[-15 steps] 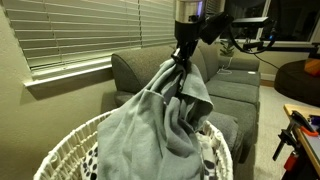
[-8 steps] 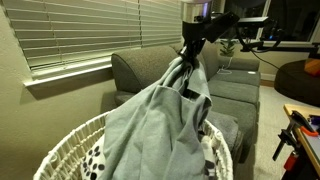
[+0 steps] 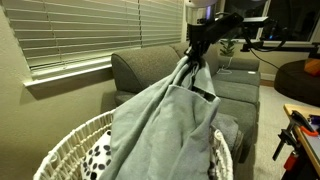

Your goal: Put the green blanket in the basket on the couch

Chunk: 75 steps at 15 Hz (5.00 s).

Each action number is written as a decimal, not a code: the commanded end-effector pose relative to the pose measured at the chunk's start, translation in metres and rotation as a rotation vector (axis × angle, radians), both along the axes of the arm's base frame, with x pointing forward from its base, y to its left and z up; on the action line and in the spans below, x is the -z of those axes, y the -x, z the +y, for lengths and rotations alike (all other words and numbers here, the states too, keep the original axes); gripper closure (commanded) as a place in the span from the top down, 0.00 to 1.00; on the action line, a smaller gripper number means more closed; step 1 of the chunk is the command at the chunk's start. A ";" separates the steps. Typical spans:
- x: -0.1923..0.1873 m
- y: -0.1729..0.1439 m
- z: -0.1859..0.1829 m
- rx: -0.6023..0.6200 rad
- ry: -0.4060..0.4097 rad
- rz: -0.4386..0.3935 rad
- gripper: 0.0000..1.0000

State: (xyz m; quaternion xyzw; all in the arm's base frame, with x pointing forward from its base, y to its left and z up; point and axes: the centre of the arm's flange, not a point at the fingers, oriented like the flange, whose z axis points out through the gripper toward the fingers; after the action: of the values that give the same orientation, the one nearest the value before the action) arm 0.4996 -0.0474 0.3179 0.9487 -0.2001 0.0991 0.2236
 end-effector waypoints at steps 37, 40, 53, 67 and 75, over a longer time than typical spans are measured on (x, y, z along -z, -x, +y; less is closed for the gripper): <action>-0.070 -0.011 -0.126 0.070 -0.041 0.097 0.02; -0.071 -0.011 -0.124 0.067 -0.040 0.098 0.38; -0.095 -0.034 -0.002 -0.144 -0.106 0.140 1.00; -0.077 -0.042 0.123 -0.424 -0.311 0.206 1.00; -0.030 -0.052 0.179 -0.589 -0.333 0.261 1.00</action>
State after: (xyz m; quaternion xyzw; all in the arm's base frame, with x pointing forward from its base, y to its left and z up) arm 0.5409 0.1192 0.3621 0.9955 0.0702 0.0038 0.0637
